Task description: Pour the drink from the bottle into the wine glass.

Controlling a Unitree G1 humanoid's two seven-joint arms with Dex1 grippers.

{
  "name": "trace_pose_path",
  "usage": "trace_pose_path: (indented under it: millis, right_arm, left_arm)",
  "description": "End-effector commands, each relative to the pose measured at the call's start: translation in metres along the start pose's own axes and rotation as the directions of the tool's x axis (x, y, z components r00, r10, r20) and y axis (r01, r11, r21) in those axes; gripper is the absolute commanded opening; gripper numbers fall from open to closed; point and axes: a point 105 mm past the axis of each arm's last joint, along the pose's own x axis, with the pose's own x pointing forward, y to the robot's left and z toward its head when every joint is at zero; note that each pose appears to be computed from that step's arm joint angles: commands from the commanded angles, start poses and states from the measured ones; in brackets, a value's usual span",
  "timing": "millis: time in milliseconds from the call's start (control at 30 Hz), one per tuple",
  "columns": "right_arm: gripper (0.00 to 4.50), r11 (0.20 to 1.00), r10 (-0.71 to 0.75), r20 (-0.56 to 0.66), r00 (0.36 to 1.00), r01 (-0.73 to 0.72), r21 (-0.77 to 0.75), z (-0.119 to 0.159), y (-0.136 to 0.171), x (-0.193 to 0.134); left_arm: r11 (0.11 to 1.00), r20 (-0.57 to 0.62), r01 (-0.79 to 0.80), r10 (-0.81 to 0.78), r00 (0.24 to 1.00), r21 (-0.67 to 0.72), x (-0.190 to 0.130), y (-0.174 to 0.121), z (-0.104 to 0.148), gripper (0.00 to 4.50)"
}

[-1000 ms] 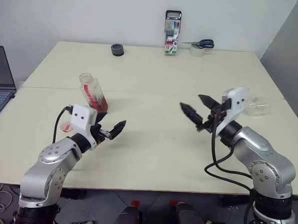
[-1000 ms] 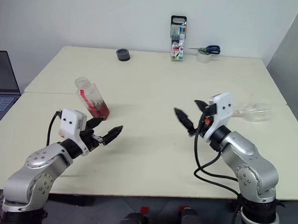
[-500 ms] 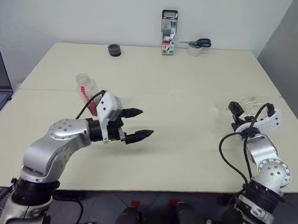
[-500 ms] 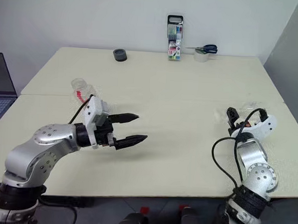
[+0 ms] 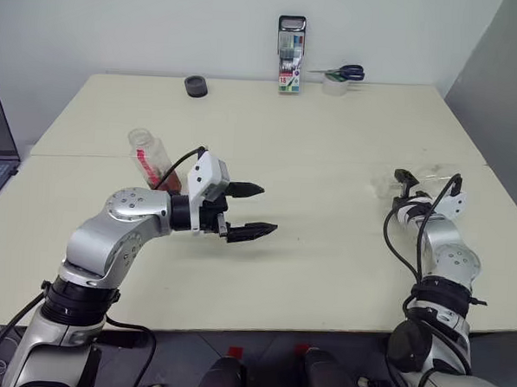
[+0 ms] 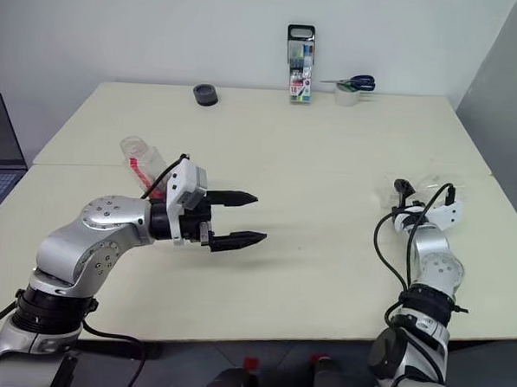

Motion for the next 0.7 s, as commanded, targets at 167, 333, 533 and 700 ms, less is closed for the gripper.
trace_pose_path:
  millis: [167, 333, 533, 700]
  right_arm:
    - [4.50, 1.000, 0.014, 0.053, 0.998, -0.013, -0.018, 0.015, -0.002, 0.020]
    - [4.50, 0.999, 0.012, 0.025, 1.000, -0.011, -0.048, 0.009, 0.001, 0.032]
    - [4.50, 0.996, -0.039, -0.005, 0.999, 0.038, -0.082, 0.003, -0.011, 0.036]
    - [3.21, 0.992, -0.070, 0.022, 0.997, 0.072, -0.104, 0.009, -0.020, 0.036]
  left_arm:
    - [0.999, 0.005, -0.014, 0.014, 1.000, 0.049, -0.003, 0.004, 0.006, 4.48]
    - [0.998, -0.007, -0.008, 0.008, 1.000, 0.058, -0.003, 0.005, 0.004, 4.48]
    - [0.998, -0.006, -0.010, 0.010, 1.000, 0.065, -0.002, 0.007, 0.007, 4.48]
    - [0.998, -0.009, 0.002, -0.001, 1.000, 0.062, -0.001, 0.003, 0.005, 4.50]
